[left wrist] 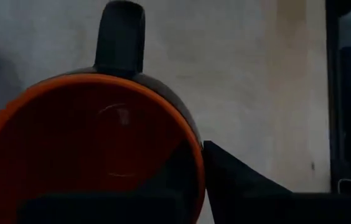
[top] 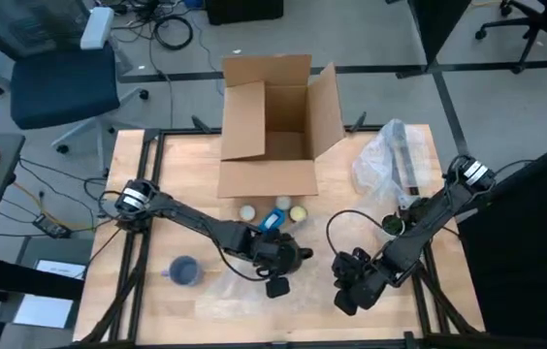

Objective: Wrap mug
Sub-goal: Wrap the black mug with the bubble wrap

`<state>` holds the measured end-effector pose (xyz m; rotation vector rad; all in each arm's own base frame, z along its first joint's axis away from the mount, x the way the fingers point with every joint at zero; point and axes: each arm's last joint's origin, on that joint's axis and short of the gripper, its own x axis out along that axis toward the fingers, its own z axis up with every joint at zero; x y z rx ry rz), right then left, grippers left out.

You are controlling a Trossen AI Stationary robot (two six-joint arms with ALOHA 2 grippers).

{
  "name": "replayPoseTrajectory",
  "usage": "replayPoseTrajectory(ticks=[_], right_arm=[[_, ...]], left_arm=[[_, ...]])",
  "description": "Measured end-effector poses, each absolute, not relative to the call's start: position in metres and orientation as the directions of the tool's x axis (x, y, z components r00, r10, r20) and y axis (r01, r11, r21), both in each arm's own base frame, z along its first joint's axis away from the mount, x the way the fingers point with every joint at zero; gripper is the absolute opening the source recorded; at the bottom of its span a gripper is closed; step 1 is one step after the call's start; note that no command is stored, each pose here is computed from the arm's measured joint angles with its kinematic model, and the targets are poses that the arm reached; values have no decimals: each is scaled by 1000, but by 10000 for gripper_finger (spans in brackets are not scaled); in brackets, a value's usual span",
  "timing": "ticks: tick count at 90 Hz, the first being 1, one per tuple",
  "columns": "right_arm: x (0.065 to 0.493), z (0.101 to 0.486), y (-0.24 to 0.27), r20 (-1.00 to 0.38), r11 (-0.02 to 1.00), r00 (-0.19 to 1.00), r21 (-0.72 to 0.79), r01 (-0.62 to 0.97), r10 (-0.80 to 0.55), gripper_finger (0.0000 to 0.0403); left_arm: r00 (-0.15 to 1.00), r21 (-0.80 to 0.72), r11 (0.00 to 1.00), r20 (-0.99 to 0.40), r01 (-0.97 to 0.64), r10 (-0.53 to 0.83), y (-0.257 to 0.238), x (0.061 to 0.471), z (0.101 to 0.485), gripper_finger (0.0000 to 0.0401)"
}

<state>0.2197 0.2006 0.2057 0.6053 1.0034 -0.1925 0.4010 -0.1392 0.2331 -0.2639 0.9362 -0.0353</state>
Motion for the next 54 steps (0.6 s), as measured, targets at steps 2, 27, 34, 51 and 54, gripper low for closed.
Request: replayPoseTrajectory(ticks=[2,27,34,51,54], right_arm=[[220,206,201,-835,821,537,388,420,120,0],[224,206,196,-835,821,540,382,424,110,0],[224,206,195,-837,820,535,383,425,114,0],[214,209,187,-887,827,448,331,454,109,0],[209,211,184,-901,828,425,305,471,90,0]], left_arm=[[595,-240,968,-790,-79,-147,-139,401,233,36],[594,-294,956,-768,6,-240,-143,402,236,109],[589,-283,959,-772,15,-238,-142,401,237,124],[621,-267,958,-736,99,-270,-137,391,265,141],[634,-266,957,-722,113,-276,-135,387,273,142]])
